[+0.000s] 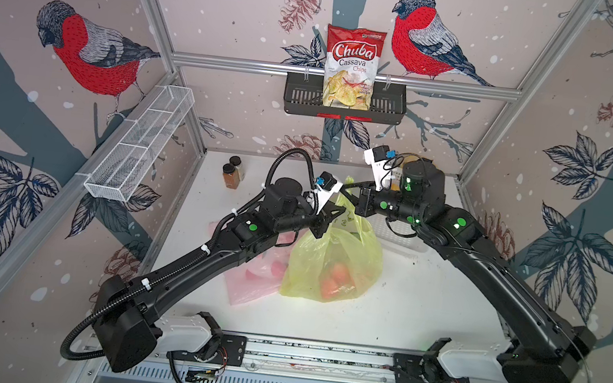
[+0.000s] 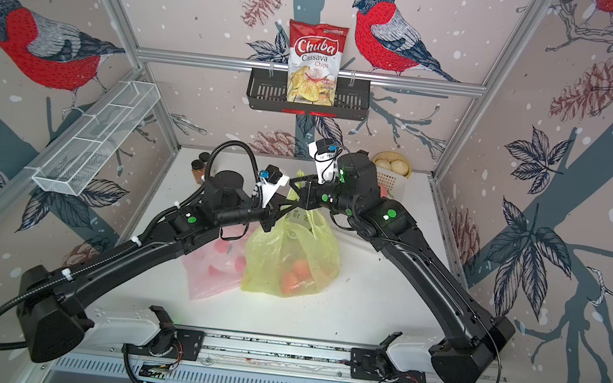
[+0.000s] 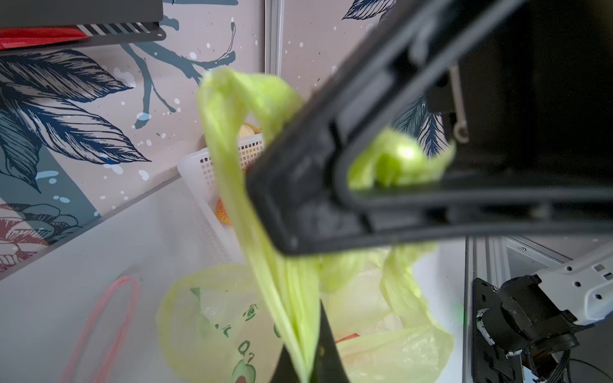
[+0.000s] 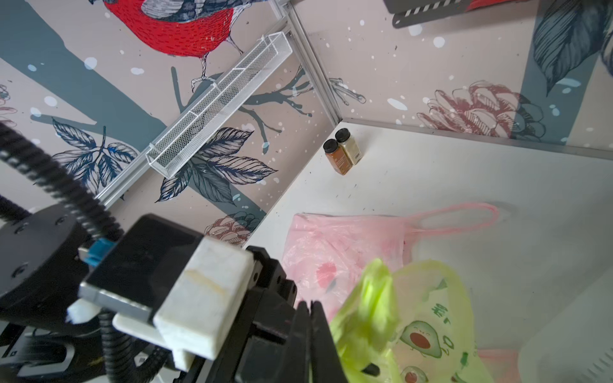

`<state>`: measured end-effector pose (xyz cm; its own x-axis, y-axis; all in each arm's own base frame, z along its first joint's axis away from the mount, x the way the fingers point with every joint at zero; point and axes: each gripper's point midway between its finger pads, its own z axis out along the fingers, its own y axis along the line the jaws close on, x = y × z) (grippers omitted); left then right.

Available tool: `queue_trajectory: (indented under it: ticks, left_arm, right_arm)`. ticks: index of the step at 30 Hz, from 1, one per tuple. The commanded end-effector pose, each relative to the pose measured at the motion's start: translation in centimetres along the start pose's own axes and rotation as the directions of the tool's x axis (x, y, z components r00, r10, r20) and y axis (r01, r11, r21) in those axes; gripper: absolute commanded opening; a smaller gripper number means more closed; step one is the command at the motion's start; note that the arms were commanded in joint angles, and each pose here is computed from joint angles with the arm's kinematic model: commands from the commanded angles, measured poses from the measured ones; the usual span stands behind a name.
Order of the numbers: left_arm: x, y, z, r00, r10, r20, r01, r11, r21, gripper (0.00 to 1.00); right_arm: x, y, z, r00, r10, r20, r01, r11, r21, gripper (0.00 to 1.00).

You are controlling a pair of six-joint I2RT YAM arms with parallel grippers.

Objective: Place the peach into a plastic bag & tie a knot
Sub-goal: Cross the plastic bag at the center of the board.

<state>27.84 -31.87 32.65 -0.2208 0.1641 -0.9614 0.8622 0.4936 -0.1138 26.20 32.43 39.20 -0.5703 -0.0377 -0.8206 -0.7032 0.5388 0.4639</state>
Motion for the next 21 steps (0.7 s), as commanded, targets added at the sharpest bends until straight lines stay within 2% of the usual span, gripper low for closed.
queue_trajectory:
  ticks: [1,5,9,11,14,19,21]
  left_arm:
    - [-0.4,-0.5,0.2,0.999,0.049,-0.002,-0.049,0.998,0.024,0.00]
    - [-0.2,-0.2,0.7,0.998,0.052,-0.029,-0.052,0.999,0.017,0.00]
    - [0.3,-0.2,0.9,0.997,0.061,-0.048,-0.060,0.998,0.023,0.05]
    - [0.4,-0.3,0.9,0.996,0.070,-0.056,-0.068,0.997,0.031,0.13]
    - [0.4,-0.8,0.7,0.994,0.086,-0.066,-0.082,0.995,0.060,0.33]
    - [0.6,-1.3,0.4,0.990,0.108,-0.089,-0.100,0.991,0.088,0.43]
    - [0.6,-1.5,0.5,0.989,0.112,-0.099,-0.102,0.990,0.102,0.44]
  right_arm:
    - [0.3,0.5,0.0,1.000,-0.001,-0.027,0.000,0.999,-0.047,0.00]
    - [0.9,0.7,0.2,0.999,-0.005,-0.051,0.002,0.998,-0.070,0.00]
    - [1.4,1.0,0.2,0.997,-0.012,-0.077,0.004,0.995,-0.098,0.00]
    - [1.6,1.0,0.2,0.996,-0.011,-0.093,0.000,0.993,-0.117,0.00]
    - [1.8,0.5,0.4,0.994,-0.011,-0.107,-0.001,0.994,-0.109,0.00]
    - [2.0,-0.2,0.8,0.991,-0.007,-0.130,-0.006,0.995,-0.104,0.00]
    - [2.1,-0.2,0.9,0.991,-0.012,-0.135,-0.002,0.994,-0.108,0.00]
